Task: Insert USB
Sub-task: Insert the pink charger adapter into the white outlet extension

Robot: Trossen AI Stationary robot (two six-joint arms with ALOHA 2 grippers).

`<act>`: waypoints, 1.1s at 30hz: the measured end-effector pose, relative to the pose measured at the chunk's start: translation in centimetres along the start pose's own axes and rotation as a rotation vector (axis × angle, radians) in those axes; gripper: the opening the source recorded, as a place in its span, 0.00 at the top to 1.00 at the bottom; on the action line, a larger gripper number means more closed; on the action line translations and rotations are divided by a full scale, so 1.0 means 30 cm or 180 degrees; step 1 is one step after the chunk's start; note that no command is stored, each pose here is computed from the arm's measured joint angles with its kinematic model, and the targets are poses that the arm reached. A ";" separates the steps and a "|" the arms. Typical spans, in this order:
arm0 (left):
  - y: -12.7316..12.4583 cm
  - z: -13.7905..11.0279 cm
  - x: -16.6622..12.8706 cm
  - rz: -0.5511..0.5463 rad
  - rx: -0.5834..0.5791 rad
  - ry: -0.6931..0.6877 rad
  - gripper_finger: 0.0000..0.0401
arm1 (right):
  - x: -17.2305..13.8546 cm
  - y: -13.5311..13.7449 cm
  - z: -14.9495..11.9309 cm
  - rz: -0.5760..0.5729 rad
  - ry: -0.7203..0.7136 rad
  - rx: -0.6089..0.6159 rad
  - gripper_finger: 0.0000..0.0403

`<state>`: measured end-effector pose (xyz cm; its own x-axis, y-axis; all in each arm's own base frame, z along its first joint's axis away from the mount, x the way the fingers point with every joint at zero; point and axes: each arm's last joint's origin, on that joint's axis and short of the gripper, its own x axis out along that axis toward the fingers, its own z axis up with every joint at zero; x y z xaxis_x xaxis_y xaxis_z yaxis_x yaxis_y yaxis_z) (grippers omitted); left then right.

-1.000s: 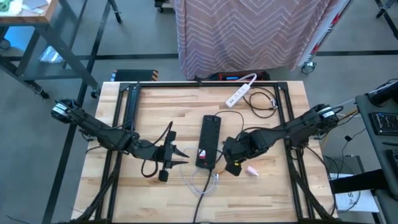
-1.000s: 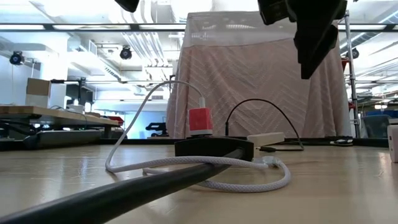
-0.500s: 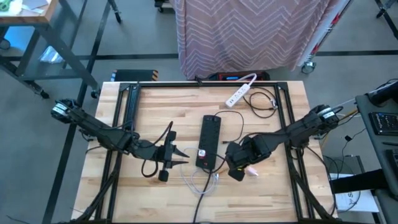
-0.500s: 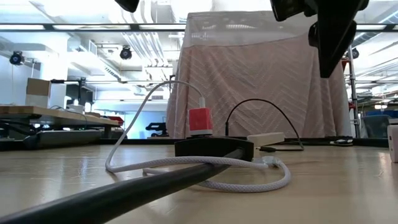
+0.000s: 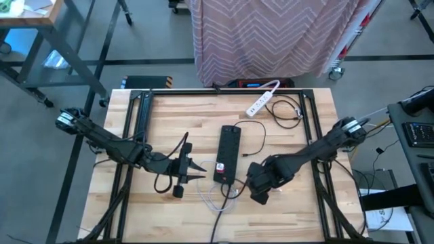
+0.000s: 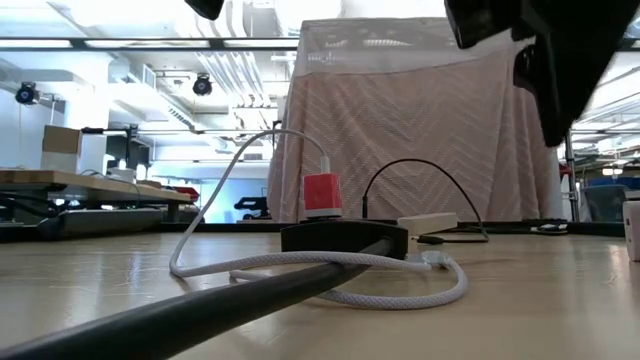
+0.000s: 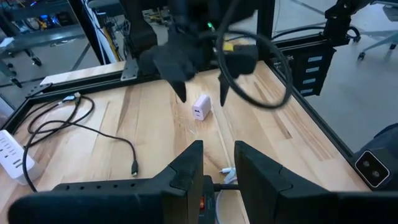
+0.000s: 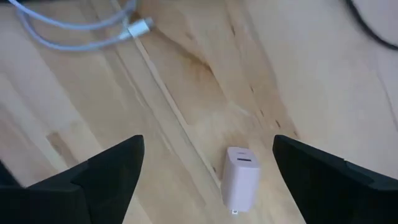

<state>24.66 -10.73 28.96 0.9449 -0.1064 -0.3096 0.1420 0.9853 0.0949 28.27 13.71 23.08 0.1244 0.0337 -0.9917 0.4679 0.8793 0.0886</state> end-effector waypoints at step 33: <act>0.000 0.000 0.000 0.0001 -0.0038 0.0000 0.81 | 0.140 -0.099 -0.027 -0.0379 0.0787 0.0141 0.15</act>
<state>24.66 -10.72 28.96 0.9449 -0.1060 -0.3096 0.1381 0.9869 0.0837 26.68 11.61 18.57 -0.1486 0.0511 -0.9876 0.5049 0.8626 -0.0314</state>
